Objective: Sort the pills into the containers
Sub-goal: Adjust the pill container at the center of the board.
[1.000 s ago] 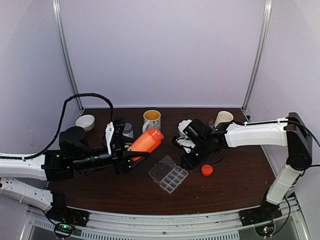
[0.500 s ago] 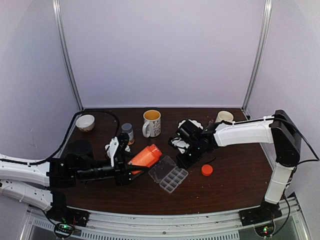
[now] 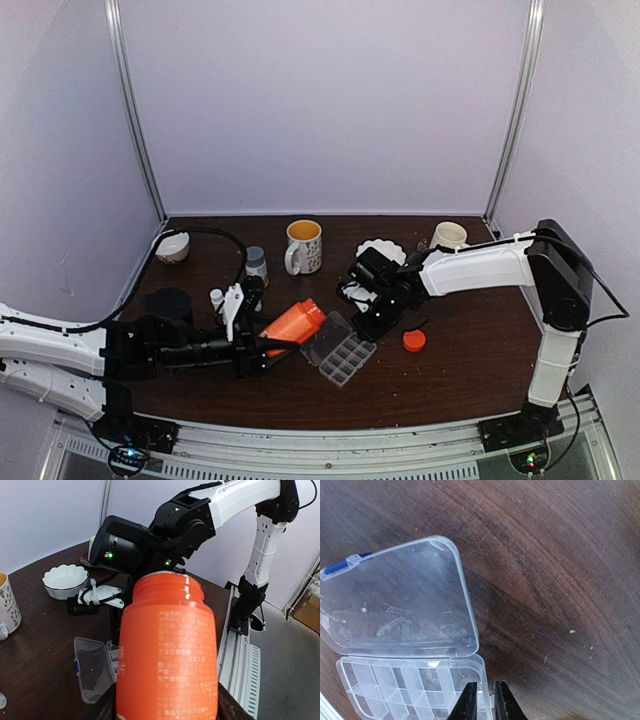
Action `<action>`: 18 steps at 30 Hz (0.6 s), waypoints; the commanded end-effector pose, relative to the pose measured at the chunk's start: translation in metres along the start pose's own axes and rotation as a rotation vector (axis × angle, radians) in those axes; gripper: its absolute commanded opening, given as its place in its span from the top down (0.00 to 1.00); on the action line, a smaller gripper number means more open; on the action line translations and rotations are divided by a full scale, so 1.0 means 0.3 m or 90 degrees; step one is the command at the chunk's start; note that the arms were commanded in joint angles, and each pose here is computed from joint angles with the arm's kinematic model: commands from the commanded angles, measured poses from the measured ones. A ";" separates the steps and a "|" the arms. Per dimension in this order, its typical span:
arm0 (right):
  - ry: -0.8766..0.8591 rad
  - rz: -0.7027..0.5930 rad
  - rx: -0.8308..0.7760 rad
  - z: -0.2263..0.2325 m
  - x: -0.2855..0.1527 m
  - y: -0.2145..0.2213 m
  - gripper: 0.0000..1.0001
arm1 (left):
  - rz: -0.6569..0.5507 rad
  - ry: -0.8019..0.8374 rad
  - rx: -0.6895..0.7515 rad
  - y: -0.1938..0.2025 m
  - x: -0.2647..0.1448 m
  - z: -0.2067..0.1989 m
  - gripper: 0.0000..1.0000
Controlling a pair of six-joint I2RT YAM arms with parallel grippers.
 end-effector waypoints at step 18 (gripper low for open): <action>0.072 -0.050 0.107 -0.008 -0.032 -0.021 1.00 | -0.041 -0.014 -0.005 -0.018 -0.015 0.000 0.74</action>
Point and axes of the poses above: each gripper's point midway between its finger pads, its own x axis out along the fingers, its own z axis along the line the jaws close on, y = z × x, the point moved 9 cm from there along -x, back along the fingers, and after that the axes turned 9 degrees about x, right-handed, at the moved point
